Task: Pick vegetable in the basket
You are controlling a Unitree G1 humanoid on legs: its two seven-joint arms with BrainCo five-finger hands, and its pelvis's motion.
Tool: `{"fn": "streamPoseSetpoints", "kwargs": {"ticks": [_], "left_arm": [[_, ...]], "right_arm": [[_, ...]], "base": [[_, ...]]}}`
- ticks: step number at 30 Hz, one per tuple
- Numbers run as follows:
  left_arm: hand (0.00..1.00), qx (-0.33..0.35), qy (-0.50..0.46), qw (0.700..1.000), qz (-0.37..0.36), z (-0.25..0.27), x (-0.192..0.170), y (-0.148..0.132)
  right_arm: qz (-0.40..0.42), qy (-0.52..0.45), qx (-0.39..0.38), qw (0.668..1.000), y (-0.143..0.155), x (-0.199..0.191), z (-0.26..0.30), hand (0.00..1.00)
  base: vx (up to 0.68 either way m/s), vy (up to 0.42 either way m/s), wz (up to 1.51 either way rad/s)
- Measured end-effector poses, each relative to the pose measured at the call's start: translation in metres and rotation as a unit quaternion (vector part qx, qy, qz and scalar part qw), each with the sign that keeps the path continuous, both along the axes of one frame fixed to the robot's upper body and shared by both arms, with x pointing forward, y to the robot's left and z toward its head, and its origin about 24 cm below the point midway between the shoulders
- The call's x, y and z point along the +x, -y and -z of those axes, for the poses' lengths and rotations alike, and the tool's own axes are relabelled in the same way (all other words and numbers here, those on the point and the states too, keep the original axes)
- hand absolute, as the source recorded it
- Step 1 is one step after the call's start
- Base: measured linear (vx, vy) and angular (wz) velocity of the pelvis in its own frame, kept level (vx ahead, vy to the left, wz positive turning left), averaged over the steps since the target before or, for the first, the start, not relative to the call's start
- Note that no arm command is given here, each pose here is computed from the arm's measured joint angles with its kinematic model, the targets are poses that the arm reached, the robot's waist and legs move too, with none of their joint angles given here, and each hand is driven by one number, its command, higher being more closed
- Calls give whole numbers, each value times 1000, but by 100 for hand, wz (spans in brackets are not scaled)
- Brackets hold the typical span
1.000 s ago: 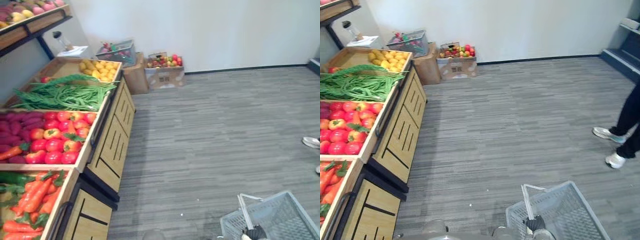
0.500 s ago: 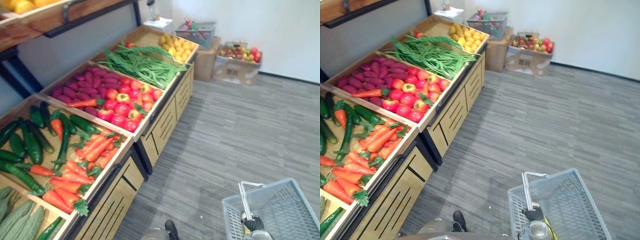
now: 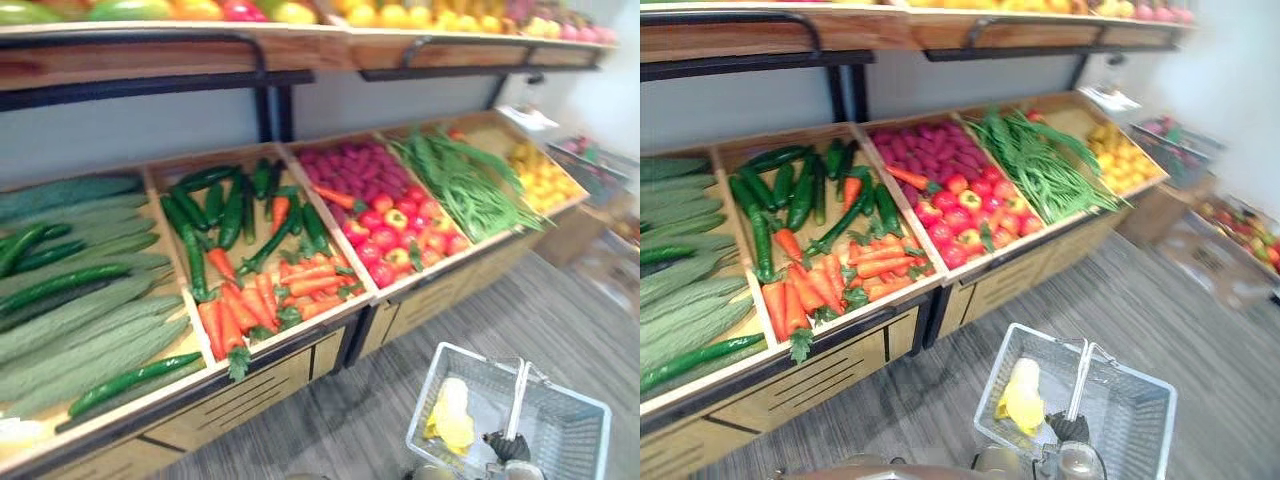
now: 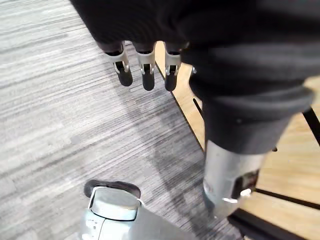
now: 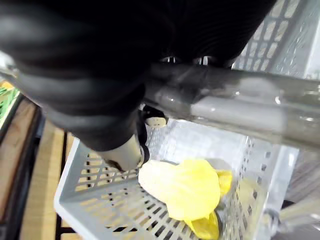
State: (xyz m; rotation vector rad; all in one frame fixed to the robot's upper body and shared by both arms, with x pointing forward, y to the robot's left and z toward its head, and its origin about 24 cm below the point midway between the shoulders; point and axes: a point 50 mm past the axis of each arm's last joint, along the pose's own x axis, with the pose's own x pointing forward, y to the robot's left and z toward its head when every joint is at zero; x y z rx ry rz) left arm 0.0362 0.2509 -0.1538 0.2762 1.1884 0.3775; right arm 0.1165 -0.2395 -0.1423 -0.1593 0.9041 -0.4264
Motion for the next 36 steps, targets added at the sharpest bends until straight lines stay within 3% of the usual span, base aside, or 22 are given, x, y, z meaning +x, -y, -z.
{"fn": "streamPoseSetpoints", "kwargs": {"ticks": [5,7,11,20,27,30,33,36], "left_arm": [[0,13,11,999,-30,-2,1,-7],[0,-14,8,998,-64,5,1,15],[0,-31,4,994,-105,9,-8,27],[0,4,25,991,-133,6,-2,21],[0,84,65,978,-177,-3,12,9],[0,167,165,952,-198,-30,48,-8],[0,262,296,900,-185,-76,89,-24],[0,374,411,819,-143,-128,114,-33]], "right_arm": [[10,7,17,1000,-4,-2,0,100],[35,15,6,999,10,3,-5,100],[46,-16,11,999,22,-1,-3,100],[216,-60,31,974,40,-45,6,100],[235,-66,23,969,43,-55,6,100],[232,-63,22,970,44,-53,5,100],[214,-54,13,975,44,-50,3,100],[199,-39,-3,979,47,-48,-1,100]], "base": [[281,-433,85],[347,-580,61],[246,-339,53],[63,-71,68],[-82,53,11],[-118,17,1],[-117,20,4],[-35,29,-1]]}}
